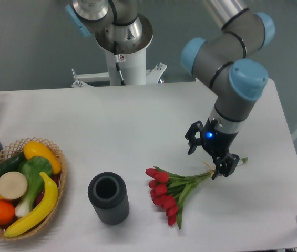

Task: Pick up the flowers from the table
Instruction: 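Lower the gripper around the tulip stems beside the string tie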

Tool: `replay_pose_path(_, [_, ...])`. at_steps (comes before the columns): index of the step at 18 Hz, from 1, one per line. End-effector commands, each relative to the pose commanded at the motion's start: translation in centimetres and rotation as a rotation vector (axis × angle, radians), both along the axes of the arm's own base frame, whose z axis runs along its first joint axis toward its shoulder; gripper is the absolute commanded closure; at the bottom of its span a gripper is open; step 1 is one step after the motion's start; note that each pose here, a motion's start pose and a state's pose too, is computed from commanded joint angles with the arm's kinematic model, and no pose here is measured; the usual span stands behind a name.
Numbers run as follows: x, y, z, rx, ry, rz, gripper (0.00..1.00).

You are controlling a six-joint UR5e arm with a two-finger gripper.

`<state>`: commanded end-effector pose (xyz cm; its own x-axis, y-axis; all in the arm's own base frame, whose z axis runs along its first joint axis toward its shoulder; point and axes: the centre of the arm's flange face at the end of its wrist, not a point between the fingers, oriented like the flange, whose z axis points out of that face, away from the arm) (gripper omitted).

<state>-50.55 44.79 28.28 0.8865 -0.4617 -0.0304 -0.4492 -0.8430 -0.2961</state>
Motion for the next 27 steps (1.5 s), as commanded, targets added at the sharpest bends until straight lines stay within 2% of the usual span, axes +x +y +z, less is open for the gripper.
replay_pose_path(7, [0.2,0.6,-3.4,-0.023,-0.046,-0.006,0.0])
replay_pose_path(14, [0.3,1.2,-5.3,-0.03,-0.056,-0.011,0.0])
replay_pose_path(16, [0.0,1.3,-6.2,-0.039,-0.047,-0.015,0.0])
replay_pose_path(19, [0.8,2.6,-7.0,-0.112,0.028,-0.04,0.0])
replay_pose_path(27, [0.7,3.0,-8.1,-0.115,0.012,0.02,0.0])
